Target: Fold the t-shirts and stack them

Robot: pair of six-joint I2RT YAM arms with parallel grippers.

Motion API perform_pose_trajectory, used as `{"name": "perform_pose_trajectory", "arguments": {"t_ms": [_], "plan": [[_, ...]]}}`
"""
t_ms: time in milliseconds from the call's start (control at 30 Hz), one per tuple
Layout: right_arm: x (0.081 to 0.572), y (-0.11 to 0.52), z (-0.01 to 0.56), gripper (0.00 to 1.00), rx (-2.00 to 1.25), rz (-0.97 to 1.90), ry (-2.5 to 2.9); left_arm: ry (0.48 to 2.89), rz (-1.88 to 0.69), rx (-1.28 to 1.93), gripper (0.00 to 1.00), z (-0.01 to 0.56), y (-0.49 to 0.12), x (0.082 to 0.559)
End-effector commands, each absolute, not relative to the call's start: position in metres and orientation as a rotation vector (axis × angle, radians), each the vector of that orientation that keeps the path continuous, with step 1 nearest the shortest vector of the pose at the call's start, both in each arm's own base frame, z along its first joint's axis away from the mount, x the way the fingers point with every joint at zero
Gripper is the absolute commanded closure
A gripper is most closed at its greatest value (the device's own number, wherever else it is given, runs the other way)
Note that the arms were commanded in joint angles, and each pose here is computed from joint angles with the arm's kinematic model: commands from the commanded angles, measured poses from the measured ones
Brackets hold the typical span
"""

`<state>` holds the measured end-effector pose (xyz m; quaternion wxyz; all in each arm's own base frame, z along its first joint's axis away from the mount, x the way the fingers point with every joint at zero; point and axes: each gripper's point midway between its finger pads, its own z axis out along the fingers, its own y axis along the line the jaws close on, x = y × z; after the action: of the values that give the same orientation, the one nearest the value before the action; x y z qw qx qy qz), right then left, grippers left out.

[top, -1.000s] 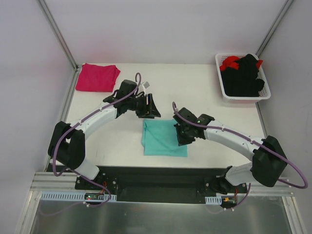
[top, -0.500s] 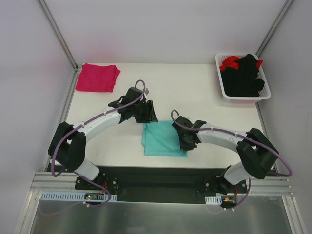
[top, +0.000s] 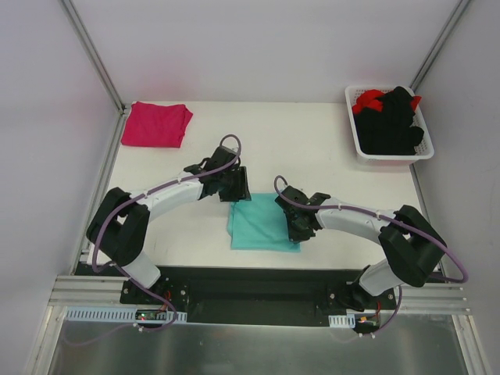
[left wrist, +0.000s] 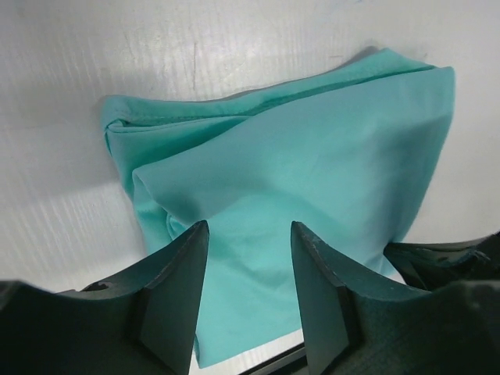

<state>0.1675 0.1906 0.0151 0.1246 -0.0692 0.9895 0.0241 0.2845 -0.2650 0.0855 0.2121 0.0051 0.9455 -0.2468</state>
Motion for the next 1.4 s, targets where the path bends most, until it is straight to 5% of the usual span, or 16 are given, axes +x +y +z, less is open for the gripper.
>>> {"name": "perform_pose_trajectory", "arguments": {"t_ms": [0, 1033, 1367], "plan": [[0.170, 0.191, 0.010, 0.99, -0.178, 0.070, 2.873, 2.645, -0.609, -0.009, 0.55, 0.072, -0.262, 0.291], [0.167, 0.201, -0.013, 0.99, -0.180, 0.101, 2.916, 2.597, -0.772, -0.013, 0.58, 0.107, -0.306, 0.282], [0.167, 0.196, -0.005, 0.99, -0.191, 0.080, 2.905, 2.598, -0.610, 0.011, 0.58, 0.082, -0.289, 0.297]]}}
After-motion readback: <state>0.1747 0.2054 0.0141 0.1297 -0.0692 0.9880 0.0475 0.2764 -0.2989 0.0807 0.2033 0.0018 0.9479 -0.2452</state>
